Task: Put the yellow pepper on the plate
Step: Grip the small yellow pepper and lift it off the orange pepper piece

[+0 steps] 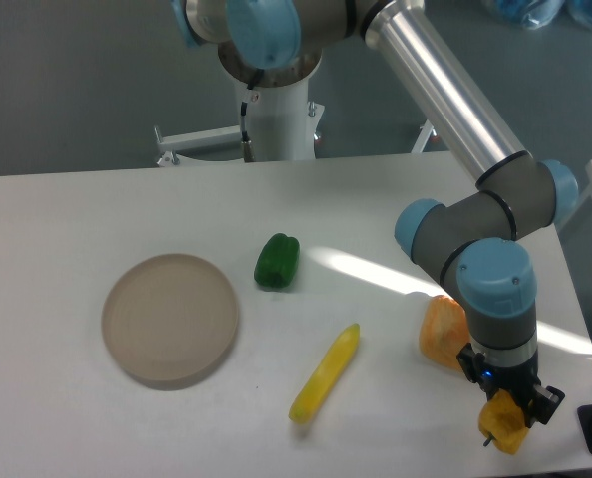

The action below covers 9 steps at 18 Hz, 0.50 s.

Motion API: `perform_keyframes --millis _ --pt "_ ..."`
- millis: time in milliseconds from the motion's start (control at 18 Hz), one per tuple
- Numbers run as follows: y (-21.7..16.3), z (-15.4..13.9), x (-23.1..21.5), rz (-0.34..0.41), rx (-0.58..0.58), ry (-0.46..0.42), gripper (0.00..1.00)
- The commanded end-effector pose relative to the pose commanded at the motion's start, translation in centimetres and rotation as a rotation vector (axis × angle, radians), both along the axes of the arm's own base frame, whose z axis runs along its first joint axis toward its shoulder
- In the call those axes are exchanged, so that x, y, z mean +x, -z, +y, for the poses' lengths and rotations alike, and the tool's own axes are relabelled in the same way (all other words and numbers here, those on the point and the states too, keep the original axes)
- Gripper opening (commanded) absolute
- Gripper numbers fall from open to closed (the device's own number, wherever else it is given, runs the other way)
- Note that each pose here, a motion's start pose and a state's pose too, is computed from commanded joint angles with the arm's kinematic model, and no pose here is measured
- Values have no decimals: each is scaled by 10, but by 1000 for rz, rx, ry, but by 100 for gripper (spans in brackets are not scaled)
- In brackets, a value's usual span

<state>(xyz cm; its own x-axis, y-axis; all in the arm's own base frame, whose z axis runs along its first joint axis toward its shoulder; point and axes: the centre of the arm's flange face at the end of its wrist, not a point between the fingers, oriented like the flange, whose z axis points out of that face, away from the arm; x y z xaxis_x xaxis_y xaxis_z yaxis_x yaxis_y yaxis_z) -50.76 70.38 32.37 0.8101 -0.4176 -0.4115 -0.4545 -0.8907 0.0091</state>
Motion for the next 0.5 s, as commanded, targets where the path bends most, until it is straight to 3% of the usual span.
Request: perform_keyframes --millis 500 --pt "-20 -3 13 4 21 8 37"
